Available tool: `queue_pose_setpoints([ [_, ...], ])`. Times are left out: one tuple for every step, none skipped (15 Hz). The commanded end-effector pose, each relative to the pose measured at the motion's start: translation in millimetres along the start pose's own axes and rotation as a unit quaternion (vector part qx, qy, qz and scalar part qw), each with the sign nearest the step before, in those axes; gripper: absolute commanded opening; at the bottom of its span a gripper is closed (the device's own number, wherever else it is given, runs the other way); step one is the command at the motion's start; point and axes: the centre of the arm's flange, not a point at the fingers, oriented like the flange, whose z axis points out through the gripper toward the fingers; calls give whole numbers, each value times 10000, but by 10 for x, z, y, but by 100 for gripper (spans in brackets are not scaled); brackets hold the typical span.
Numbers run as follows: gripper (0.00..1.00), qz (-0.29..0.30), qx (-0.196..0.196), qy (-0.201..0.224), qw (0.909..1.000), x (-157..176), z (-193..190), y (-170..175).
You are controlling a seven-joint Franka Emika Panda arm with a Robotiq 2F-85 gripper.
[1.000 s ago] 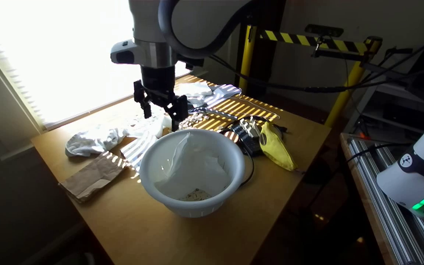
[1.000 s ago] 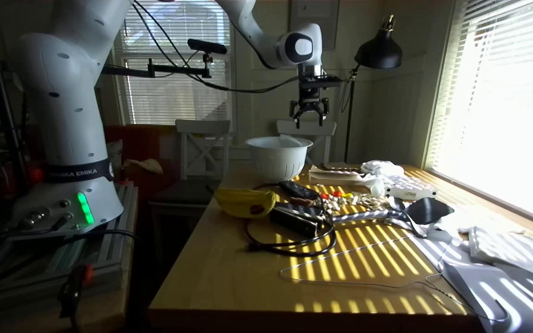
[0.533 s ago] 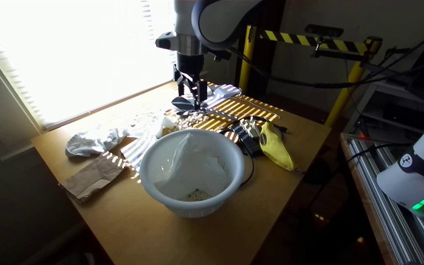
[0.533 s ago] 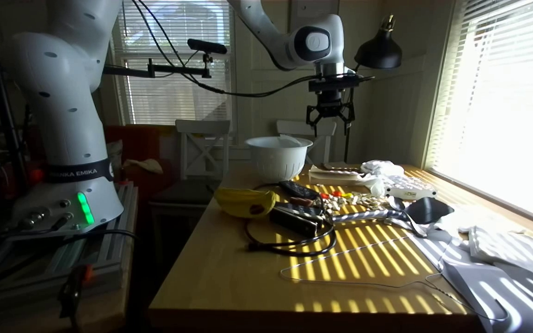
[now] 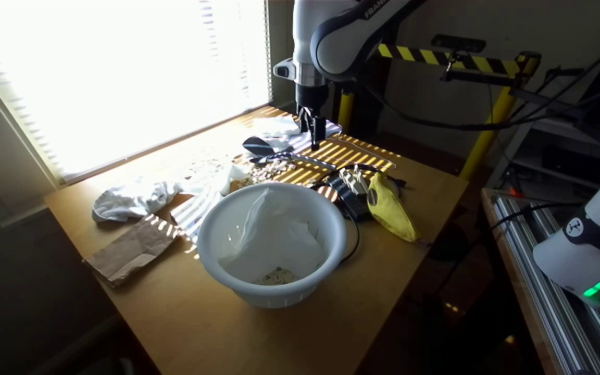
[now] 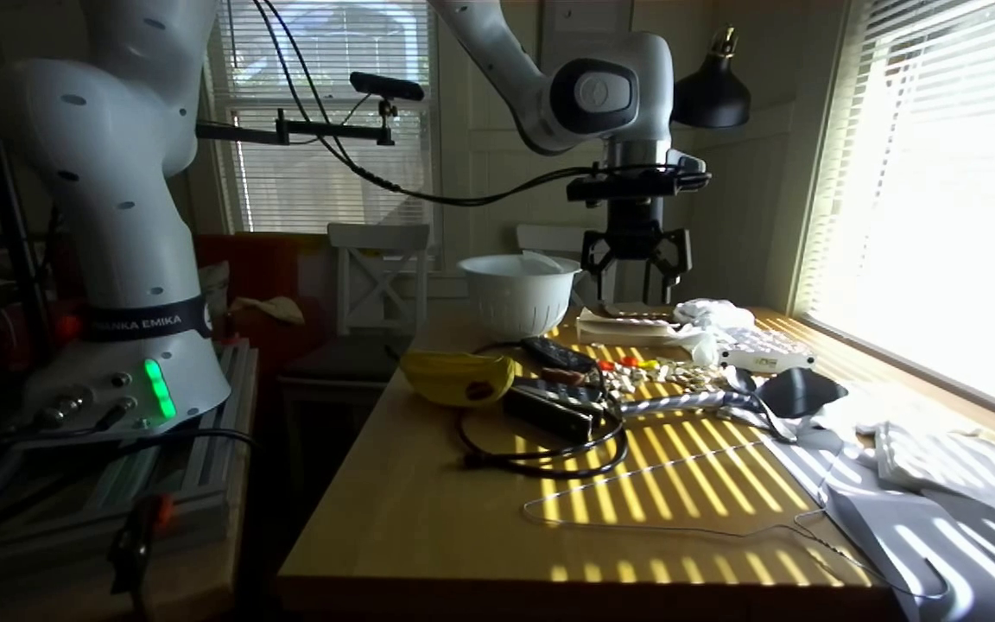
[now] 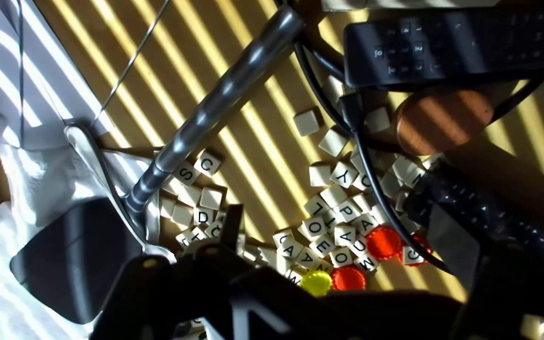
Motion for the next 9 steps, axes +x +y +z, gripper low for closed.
queue_pose_setpoints([
  [100,20,-2,5,10000,11,-6,-11],
  [100,653,101,20,9978,171,-28,58],
  [100,923,147,76,9956,251,6,246],
  [100,1174,228,98,9928,254,32,368],
  [100,1410,341,114,9894,252,70,511],
  [100,1642,446,138,9853,241,88,620],
  [100,1866,577,115,9807,238,133,753],
  [100,2104,666,112,9753,199,169,851],
  [100,2337,775,99,9692,161,252,968],
])
